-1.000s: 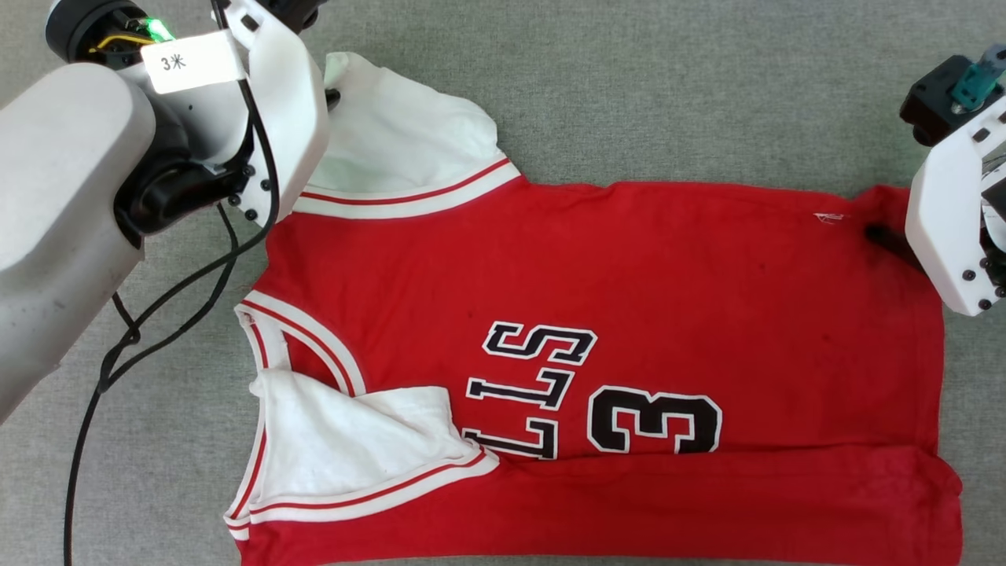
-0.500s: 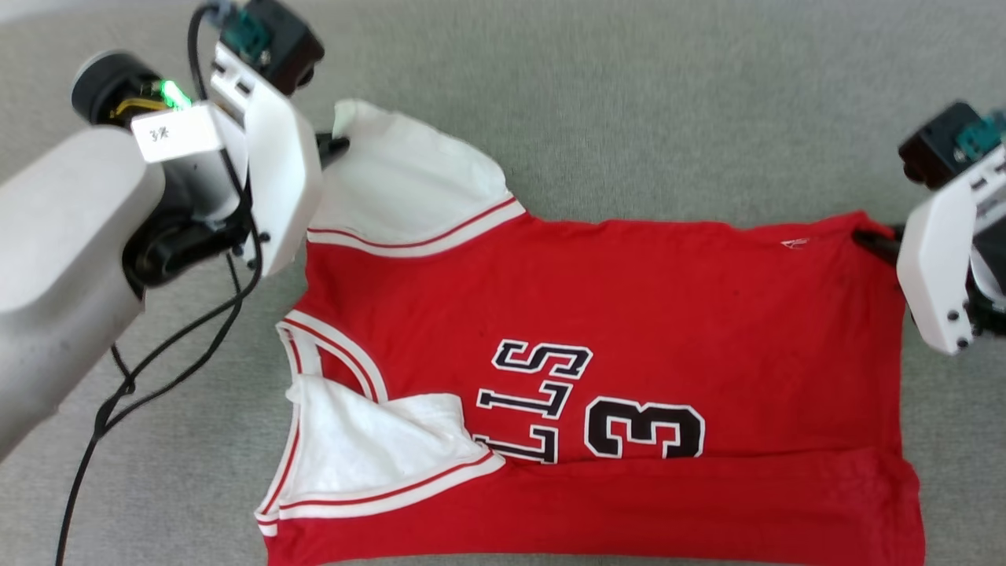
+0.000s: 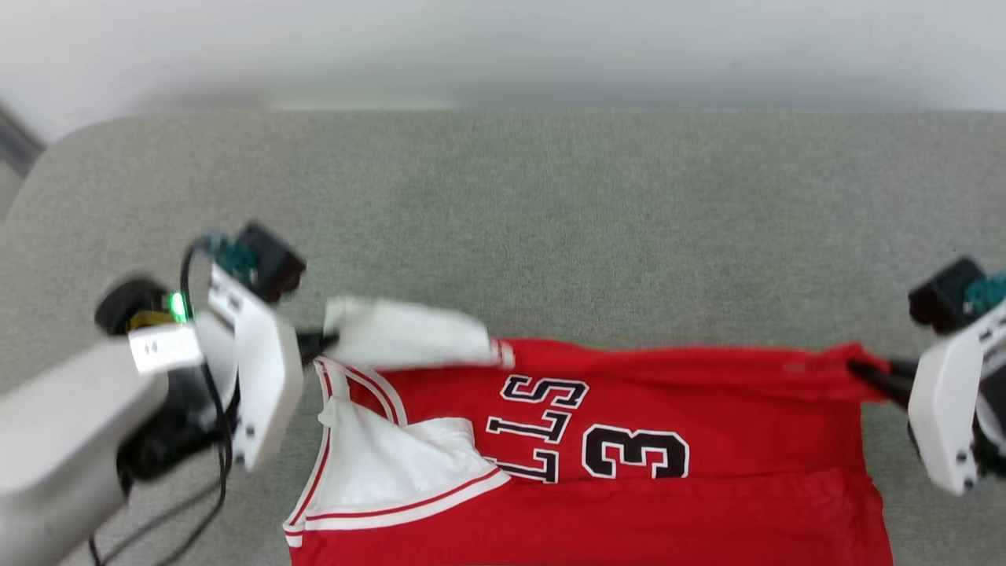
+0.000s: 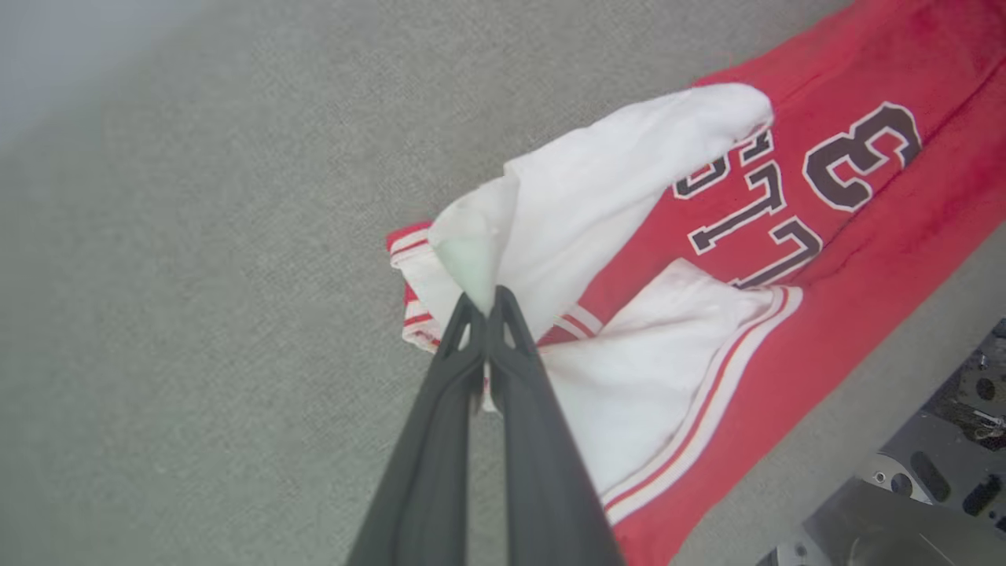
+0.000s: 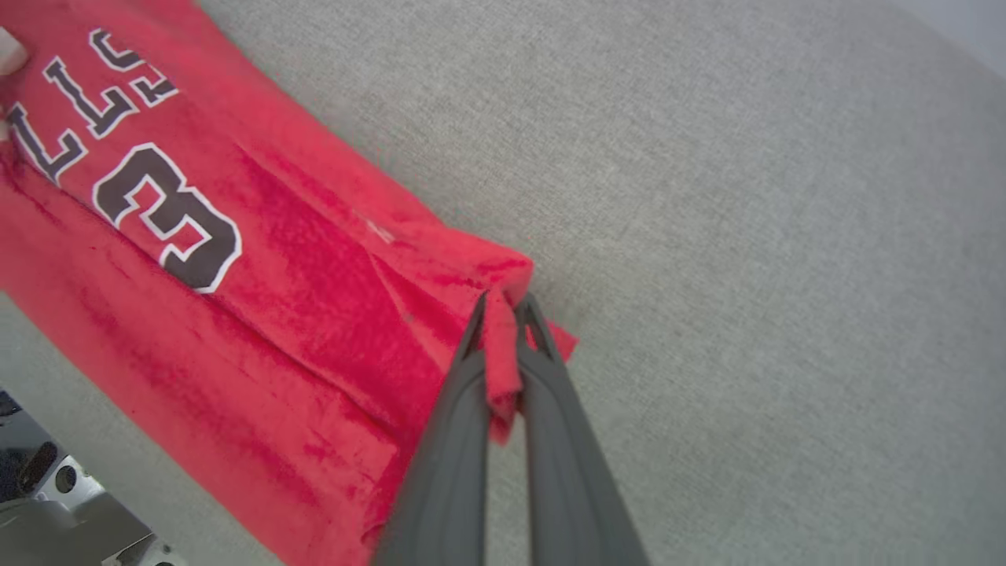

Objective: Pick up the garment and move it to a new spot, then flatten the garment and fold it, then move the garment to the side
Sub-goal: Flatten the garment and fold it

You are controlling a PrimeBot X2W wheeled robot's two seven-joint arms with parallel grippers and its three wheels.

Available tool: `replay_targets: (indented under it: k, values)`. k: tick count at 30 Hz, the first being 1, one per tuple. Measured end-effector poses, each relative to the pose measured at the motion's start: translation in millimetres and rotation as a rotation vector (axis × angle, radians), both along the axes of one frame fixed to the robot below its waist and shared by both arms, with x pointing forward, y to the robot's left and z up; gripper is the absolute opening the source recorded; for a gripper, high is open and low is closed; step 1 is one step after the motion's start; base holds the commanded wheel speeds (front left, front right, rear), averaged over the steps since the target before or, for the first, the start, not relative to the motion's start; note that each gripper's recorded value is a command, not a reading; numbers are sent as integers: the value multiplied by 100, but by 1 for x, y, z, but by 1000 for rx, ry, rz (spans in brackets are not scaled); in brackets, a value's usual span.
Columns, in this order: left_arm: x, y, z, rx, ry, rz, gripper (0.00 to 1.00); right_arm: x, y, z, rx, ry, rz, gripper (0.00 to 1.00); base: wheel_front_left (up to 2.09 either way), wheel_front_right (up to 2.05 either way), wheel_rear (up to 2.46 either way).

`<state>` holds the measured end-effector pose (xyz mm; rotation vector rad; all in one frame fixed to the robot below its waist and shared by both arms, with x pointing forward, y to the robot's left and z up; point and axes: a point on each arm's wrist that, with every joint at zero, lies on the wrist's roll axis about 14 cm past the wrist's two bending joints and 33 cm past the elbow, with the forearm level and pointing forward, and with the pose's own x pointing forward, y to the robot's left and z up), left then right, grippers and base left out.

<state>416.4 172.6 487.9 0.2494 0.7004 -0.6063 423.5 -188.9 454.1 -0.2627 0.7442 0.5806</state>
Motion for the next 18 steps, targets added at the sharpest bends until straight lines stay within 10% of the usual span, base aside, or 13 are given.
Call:
replay_targets:
  k: [17,18]
  values:
    - [-89,13,-103,-51,260,136,0,-77,-9,-76,46,198,-92,5,0,0,0]
    - [-88,11,-104,-66,255,145,62,-74,-8,-76,56,191,-102,51,0,0,0]
